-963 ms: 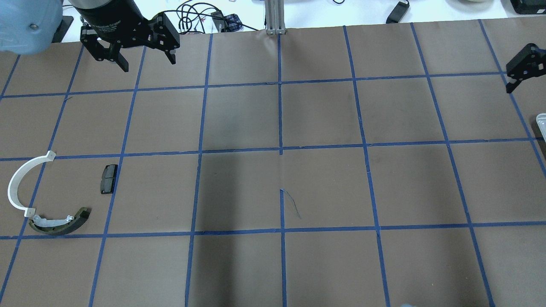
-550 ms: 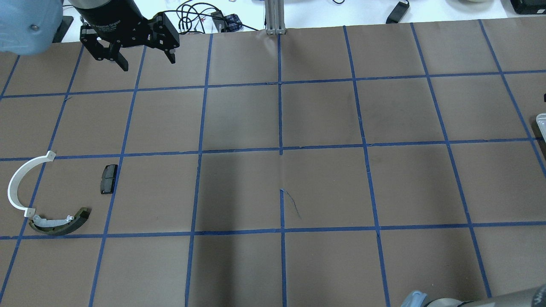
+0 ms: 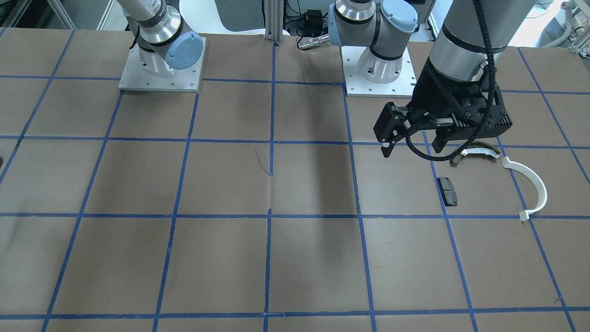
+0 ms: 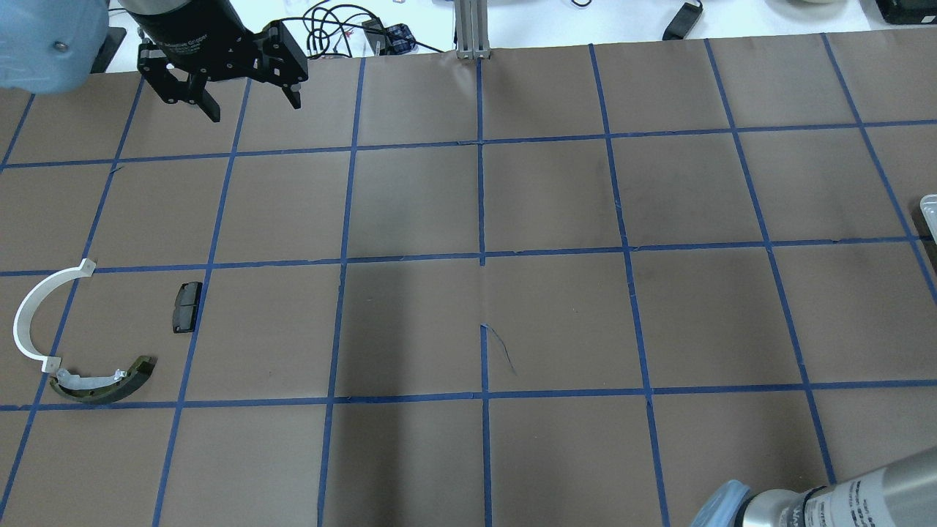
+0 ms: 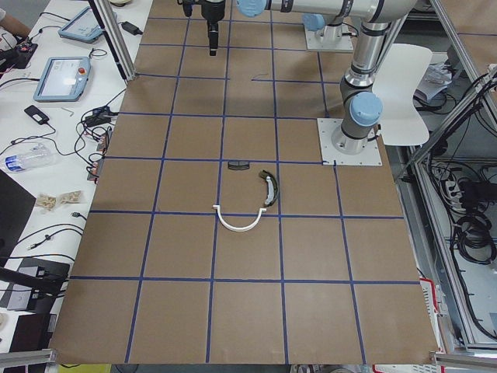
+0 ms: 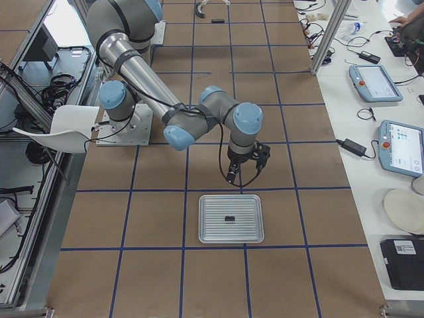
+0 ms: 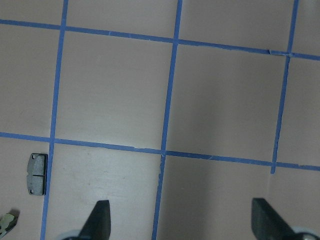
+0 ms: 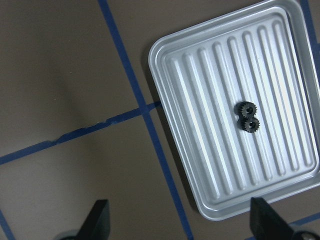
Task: Place bearing gear from tray to pile
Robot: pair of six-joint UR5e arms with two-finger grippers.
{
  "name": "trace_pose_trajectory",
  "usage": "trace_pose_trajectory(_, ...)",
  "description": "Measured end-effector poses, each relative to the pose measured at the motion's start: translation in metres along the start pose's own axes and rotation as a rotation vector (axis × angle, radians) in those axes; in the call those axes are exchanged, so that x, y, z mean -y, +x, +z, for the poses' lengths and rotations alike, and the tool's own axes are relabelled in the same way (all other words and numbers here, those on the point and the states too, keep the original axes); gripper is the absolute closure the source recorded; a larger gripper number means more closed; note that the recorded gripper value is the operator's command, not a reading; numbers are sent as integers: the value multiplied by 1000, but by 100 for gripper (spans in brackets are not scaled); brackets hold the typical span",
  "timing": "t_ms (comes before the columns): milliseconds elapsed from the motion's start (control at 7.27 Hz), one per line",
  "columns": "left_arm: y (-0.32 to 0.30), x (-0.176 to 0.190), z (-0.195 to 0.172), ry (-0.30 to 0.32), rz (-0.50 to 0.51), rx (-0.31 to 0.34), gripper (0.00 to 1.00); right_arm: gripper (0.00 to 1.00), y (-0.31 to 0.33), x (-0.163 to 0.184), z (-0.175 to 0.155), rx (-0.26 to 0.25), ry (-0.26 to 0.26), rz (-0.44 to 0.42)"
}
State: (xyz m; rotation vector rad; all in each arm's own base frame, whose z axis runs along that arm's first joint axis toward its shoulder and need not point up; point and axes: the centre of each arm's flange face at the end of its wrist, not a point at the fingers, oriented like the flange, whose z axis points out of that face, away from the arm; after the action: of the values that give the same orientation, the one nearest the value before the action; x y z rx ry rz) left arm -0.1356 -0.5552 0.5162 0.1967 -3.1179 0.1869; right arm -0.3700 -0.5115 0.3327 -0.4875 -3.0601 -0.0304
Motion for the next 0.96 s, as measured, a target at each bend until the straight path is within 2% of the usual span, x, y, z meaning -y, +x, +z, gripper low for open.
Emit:
trace_pose_trajectory(275,0,0,0,2,1,1,0,1,41,7,36,1,3,-45)
trace_pose_trajectory(413,0,0,-1,3,2,1,0,9,59,17,54,-9,17,-70)
trace_pose_trajectory(550,-1,0,-1,3,2,1,0,13,72,28,70,-17,27,-82)
trace_pose_trajectory(963,-1,0,-2,5,4,1,0,18,89,42,105,-5,13,-84)
